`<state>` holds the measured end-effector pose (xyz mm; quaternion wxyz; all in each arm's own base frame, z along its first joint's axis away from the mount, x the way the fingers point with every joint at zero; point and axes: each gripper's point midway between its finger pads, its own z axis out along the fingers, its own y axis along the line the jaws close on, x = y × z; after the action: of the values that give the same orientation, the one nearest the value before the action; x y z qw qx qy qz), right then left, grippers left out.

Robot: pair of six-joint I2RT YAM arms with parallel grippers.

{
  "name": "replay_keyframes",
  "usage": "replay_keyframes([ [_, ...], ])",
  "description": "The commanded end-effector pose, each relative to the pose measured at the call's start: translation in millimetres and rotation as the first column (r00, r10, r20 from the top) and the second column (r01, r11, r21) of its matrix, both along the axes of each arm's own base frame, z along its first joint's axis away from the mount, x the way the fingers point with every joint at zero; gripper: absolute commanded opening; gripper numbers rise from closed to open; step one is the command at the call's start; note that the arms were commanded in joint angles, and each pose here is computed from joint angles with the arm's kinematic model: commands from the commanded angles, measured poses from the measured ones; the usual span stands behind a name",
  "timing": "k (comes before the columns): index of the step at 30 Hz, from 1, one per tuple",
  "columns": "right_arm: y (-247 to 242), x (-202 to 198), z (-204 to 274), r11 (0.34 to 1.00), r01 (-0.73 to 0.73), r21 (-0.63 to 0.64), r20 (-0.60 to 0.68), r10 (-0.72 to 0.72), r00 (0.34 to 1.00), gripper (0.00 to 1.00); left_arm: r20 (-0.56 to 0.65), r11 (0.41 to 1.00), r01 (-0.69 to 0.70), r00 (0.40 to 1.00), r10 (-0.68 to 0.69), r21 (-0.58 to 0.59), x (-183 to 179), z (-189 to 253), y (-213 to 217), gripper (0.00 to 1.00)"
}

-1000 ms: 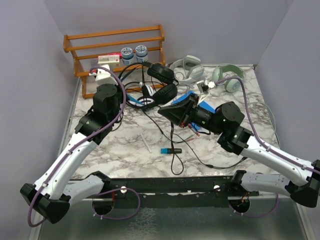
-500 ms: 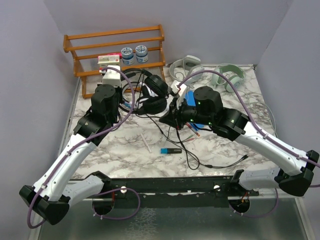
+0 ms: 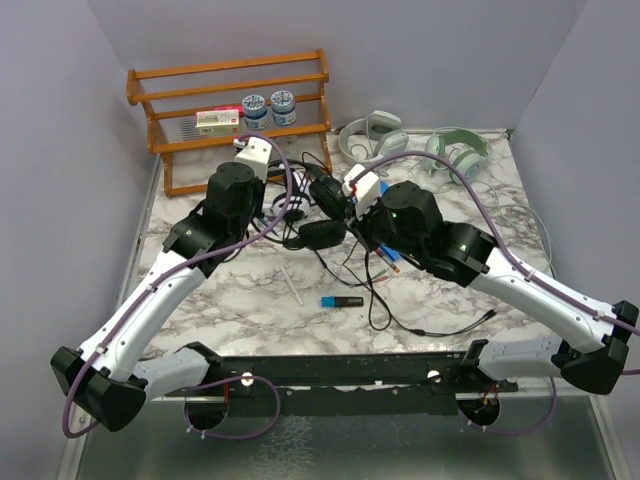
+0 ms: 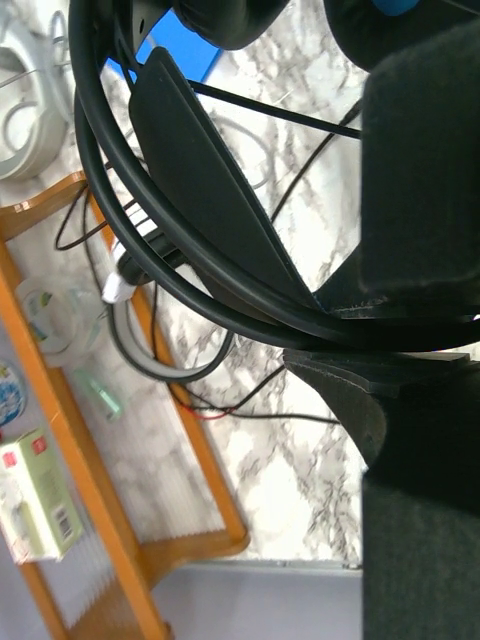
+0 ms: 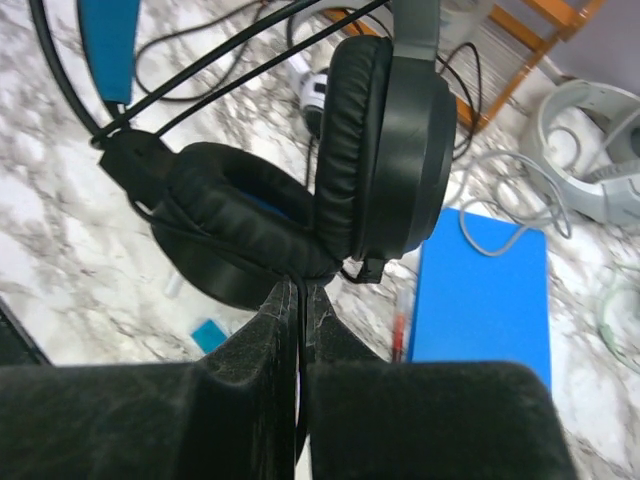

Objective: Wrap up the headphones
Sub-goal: Wrap the headphones cable around the headphones.

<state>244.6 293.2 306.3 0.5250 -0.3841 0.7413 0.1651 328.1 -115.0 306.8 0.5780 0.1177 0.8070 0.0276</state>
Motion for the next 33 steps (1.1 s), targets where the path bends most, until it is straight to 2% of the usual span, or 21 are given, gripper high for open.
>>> replay_keyframes([
  [1,-29,22,13,0.989,0.139,-0.053,0.137,-0.131,0.982,0.09,-0.067,0.994,0.101,0.992,-0.104,-0.041,-7,-8,-21,0.0],
  [7,-37,25,25,0.987,0.157,-0.045,0.198,-0.145,0.969,0.12,-0.153,0.99,0.132,0.979,-0.138,-0.052,-8,-25,-33,0.0],
  [20,-51,57,27,0.932,0.313,-0.185,0.33,-0.24,0.913,0.21,-0.231,0.985,0.171,0.958,-0.173,-0.029,-13,-35,-49,0.0],
  [27,-51,67,28,0.914,0.361,-0.187,0.366,-0.276,0.889,0.22,-0.232,0.979,0.198,0.952,-0.201,-0.036,-17,-31,-55,0.0],
  [33,-44,70,18,0.918,0.369,-0.142,0.34,-0.305,0.89,0.24,-0.25,0.963,0.257,0.93,-0.268,-0.078,-26,-32,-65,0.0],
])
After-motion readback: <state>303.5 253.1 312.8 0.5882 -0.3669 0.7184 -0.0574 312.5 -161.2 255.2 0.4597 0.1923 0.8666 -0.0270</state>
